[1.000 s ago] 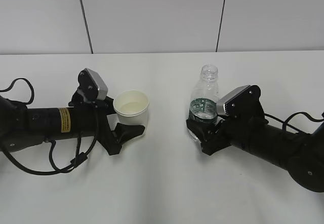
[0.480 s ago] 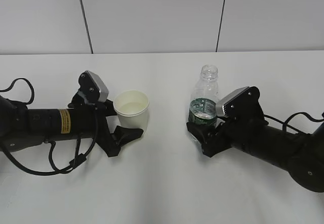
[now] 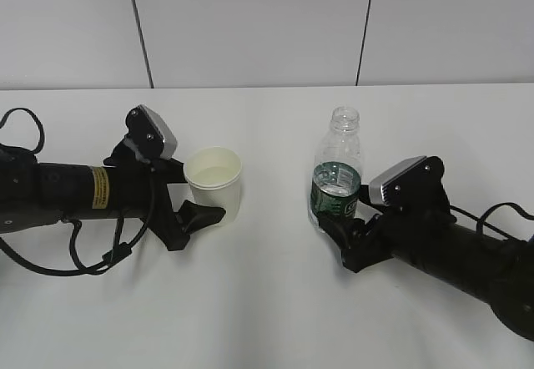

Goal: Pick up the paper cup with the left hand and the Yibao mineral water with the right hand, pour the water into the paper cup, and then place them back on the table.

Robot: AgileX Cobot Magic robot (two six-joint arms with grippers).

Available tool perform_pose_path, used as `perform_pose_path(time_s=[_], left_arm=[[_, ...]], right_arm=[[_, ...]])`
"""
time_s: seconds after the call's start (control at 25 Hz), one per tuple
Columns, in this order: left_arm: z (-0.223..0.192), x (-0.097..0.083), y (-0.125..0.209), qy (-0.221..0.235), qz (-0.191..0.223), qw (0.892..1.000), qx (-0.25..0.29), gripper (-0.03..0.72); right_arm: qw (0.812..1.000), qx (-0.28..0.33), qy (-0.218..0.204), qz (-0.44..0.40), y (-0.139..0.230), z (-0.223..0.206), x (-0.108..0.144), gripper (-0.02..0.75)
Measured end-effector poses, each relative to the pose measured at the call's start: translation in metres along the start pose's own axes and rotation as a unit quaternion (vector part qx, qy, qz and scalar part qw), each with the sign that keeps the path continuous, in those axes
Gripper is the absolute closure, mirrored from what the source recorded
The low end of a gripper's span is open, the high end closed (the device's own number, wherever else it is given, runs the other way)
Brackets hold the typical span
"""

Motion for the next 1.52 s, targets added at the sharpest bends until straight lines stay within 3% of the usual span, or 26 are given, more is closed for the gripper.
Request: perform_pose_path(time_s=[0.44, 0.72, 1.04, 1.24, 1.52], left_arm=[[0.007, -0.003, 0.007, 0.007, 0.02, 0.997, 0.071, 0.104], [0.021, 0.005, -0.001, -0.048, 0.028, 0.993, 0.106, 0.109], [0.03, -0.002, 0.002, -0.032, 0.052, 0.986, 0.155, 0.16], [0.038, -0.003, -0.011, -0.038, 0.049, 0.987, 0.147, 0.163], [0.061, -0.006, -0.04, -0.067, 0.049, 0.99, 0.117, 0.167]], right_arm=[[0.999, 0.036, 0.01, -0.026, 0.017, 0.021, 0.009, 0.139], [0.998, 0.057, 0.006, -0.033, 0.025, 0.031, 0.015, 0.144], [0.999, 0.044, 0.011, -0.03, 0.013, 0.043, 0.014, 0.144], [0.999, 0.024, 0.02, -0.024, -0.005, 0.05, 0.008, 0.144], [0.998, 0.053, 0.024, -0.015, -0.023, 0.062, 0.001, 0.144]])
Point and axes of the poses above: a point on each arm's last joint axis where the gripper is mounted, z pointing back along that axis away from the gripper, x along the wrist's bending axis when the last joint is at zero, y = z × x, the point moved 2 cm from there along -z, pointing out along that axis toward the gripper, and after that the axes turned 13 degrees about z, right-handed, at the moved point
